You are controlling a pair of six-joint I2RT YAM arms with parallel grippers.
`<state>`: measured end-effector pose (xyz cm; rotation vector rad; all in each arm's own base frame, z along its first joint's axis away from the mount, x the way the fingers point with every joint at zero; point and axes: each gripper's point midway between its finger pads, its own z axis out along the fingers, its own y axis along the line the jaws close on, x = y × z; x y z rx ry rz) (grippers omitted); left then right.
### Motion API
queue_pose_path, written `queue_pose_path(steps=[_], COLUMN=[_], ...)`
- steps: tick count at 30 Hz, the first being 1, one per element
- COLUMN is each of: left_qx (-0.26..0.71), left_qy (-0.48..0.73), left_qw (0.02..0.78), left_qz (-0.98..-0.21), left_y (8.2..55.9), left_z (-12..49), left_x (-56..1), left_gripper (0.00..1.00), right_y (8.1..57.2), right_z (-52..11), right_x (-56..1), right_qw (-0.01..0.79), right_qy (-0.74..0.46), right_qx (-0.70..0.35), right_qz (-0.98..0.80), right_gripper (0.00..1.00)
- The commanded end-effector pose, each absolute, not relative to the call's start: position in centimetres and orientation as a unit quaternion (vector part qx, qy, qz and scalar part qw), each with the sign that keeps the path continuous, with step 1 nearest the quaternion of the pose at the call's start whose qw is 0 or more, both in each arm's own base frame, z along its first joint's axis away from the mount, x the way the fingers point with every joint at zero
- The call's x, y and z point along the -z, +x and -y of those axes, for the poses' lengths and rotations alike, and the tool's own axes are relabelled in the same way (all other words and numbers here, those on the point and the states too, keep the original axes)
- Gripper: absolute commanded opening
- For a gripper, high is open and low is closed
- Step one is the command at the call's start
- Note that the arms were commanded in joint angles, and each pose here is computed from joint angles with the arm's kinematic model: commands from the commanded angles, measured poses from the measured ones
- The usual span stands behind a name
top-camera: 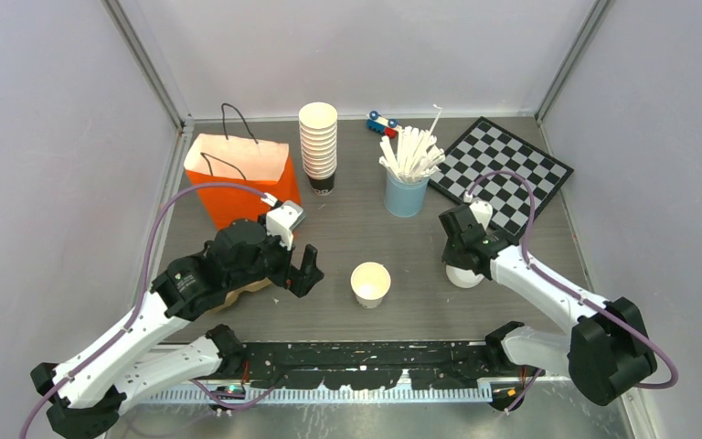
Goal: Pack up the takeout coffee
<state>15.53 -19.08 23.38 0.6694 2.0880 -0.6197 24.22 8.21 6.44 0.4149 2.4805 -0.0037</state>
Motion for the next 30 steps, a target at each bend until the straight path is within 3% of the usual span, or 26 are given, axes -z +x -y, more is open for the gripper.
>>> queue_pose_path(steps=[1, 5, 11, 28, 30], left_qx=[0.246, 0.246, 0.245, 0.222, 0.230], left_qy=[0.271, 0.272, 0.273, 0.255, 0.262], left_qw=[0.435, 0.435, 0.434, 0.443, 0.437], left_qz=[-0.822, -0.822, -0.823, -0.830, -0.829], left_y=[15.9, 15.9, 15.9, 16.6, 16.3], left_z=[19.1, 19.1, 19.2, 18.3, 18.7], left_x=[-24.0, -23.9, -23.9, -23.7, -23.6], left_gripper=[1.00, 1.00, 1.00, 1.00, 1.00], right_y=[25.2, 25.2, 25.2, 24.7, 24.6], right_z=[-8.2, -8.2, -8.2, -7.7, -7.7], right_x=[-6.6, -6.6, -7.3, -10.4, -10.1], right_qw=[0.322, 0.322, 0.326, 0.346, 0.342], right_qy=[0.162, 0.160, 0.157, 0.161, 0.163], right_qx=[0.001, 0.003, 0.001, -0.007, -0.004], right_qz=[-0.933, -0.933, -0.932, -0.924, -0.926], right_gripper=[0.19, 0.17, 0.01, 0.00, 0.05])
